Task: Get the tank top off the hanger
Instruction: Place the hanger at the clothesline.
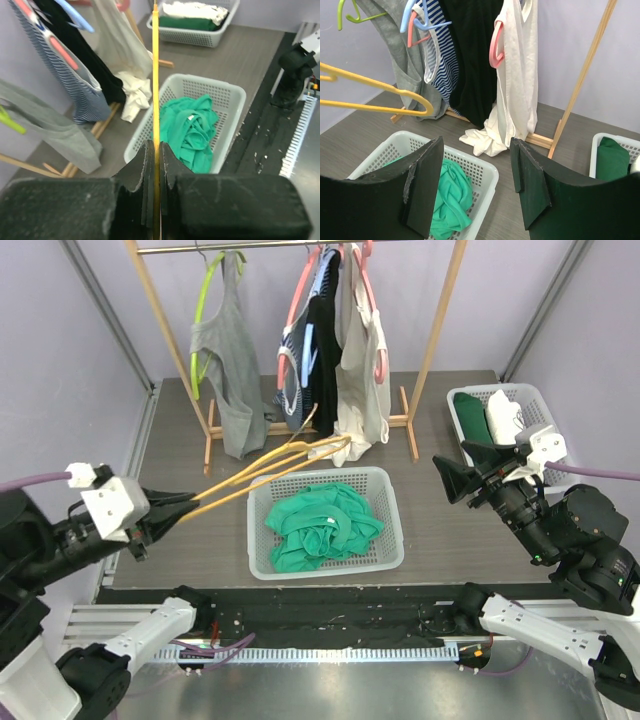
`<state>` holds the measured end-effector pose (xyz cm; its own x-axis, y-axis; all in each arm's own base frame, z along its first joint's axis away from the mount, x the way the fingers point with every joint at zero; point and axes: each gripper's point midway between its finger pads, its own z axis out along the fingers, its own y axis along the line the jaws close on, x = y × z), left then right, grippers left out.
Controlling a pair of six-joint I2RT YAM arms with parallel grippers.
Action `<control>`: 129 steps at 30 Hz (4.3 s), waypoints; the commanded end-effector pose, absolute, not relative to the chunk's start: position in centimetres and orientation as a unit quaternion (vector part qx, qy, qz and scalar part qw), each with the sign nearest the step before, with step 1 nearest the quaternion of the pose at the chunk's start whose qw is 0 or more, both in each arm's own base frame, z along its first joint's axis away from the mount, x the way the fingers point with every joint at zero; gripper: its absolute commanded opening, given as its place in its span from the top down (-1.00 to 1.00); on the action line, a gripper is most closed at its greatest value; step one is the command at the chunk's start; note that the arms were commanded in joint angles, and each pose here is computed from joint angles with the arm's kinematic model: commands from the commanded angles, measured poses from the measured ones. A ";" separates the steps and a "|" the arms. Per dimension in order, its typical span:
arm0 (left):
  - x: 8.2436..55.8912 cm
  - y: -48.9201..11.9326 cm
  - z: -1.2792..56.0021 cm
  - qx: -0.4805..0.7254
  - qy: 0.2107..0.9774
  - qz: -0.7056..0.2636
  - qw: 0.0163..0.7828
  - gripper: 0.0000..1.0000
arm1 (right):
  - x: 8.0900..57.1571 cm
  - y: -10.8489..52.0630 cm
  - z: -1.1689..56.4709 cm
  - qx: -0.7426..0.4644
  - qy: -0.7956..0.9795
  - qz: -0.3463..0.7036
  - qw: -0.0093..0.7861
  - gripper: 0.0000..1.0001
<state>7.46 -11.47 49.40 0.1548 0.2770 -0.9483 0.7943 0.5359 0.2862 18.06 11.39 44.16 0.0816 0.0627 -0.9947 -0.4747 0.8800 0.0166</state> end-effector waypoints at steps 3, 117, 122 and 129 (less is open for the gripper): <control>7.8 -13.0 48.6 0.451 0.617 -0.244 0.597 1.00 | 17.4 10.3 45.7 -0.136 0.637 0.201 0.732 -0.25; 35.2 -4.9 60.3 0.036 0.602 -0.252 0.757 1.00 | 16.8 9.3 41.9 -0.120 0.658 0.202 0.716 -0.07; 36.3 -2.6 59.3 0.003 0.610 -0.259 0.749 1.00 | 16.7 9.1 41.9 -0.117 0.658 0.202 0.716 -0.07; 37.1 -1.8 56.7 -0.003 0.631 -0.246 0.736 1.00 | 16.8 9.2 41.8 -0.119 0.659 0.201 0.715 -0.06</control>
